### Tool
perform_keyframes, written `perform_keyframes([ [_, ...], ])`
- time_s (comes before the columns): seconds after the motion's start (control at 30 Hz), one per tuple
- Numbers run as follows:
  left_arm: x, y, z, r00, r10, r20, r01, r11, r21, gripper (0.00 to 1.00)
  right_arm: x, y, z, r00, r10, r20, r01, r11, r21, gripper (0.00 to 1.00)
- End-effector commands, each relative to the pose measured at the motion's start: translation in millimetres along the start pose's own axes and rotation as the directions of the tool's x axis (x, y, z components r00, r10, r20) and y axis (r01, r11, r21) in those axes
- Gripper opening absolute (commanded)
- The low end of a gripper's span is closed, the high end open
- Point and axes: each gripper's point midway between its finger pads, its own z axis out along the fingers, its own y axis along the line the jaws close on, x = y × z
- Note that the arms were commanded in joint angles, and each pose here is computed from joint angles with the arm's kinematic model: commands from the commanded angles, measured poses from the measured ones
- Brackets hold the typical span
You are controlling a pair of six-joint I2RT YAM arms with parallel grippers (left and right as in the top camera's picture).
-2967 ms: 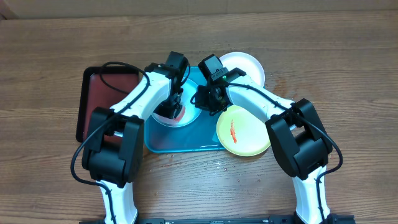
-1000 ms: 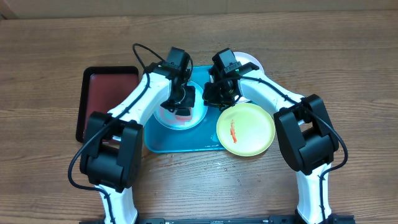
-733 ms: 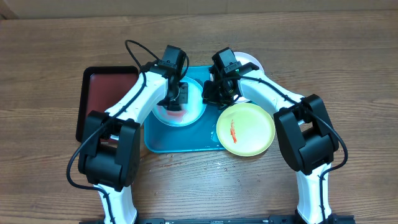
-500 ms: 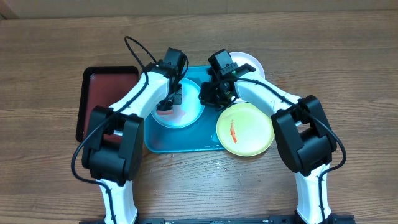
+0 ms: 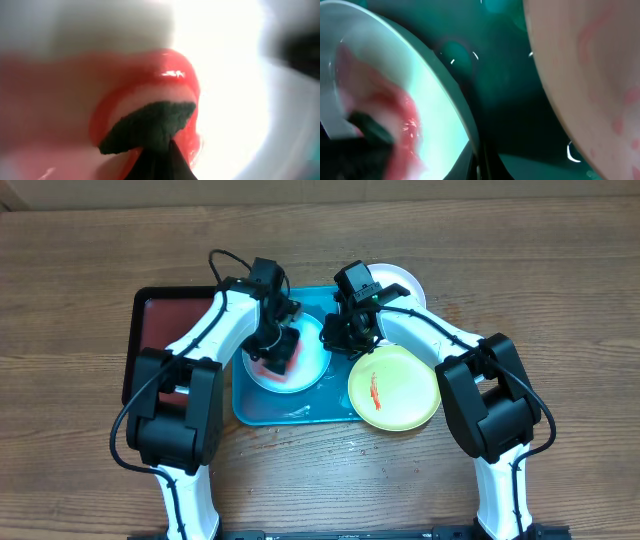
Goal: Clean dirty plates on tray and stack at the side
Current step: 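Continue scrubbing the light blue plate in circles with the left sponge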
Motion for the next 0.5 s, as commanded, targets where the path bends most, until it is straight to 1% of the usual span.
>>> perform_keyframes([
  [0.0,2.8,-55.1,18.0,0.989,0.143,0.025,-0.144,0.95,0.277,0.04,-5.1,6.6,0.1,1.0,0.007,0.013,-0.007,1.0,-0.03,0.04],
  [0.13,-8.9,-50.1,19.2,0.985,0.157,0.071,-0.169,0.955,0.243,0.04,-5.4,6.7,0.1,1.0,0.007,0.013,-0.007,1.0,-0.031,0.04],
  [0.23,-18.5,-40.6,20.9,0.98,0.169,0.1,-0.185,0.965,0.183,0.04,-5.2,6.9,0.1,1.0,0.007,0.013,-0.006,0.999,-0.031,0.04],
  [0.3,-28.6,-29.8,21.9,0.977,0.173,0.128,-0.188,0.975,0.115,0.04,-4.7,7.4,0.4,1.0,0.005,0.012,-0.005,1.0,-0.031,0.04],
  [0.37,-39.2,-15.4,22.0,0.979,0.134,0.152,-0.14,0.99,0.034,0.04,-4.4,7.6,0.5,1.0,0.005,0.011,-0.004,1.0,-0.031,0.04],
  [0.47,-56.1,18.9,17.3,0.978,0.021,0.21,0.01,0.989,-0.145,0.04,-4.1,8.0,0.7,1.0,0.003,0.011,-0.003,1.0,-0.031,0.04],
])
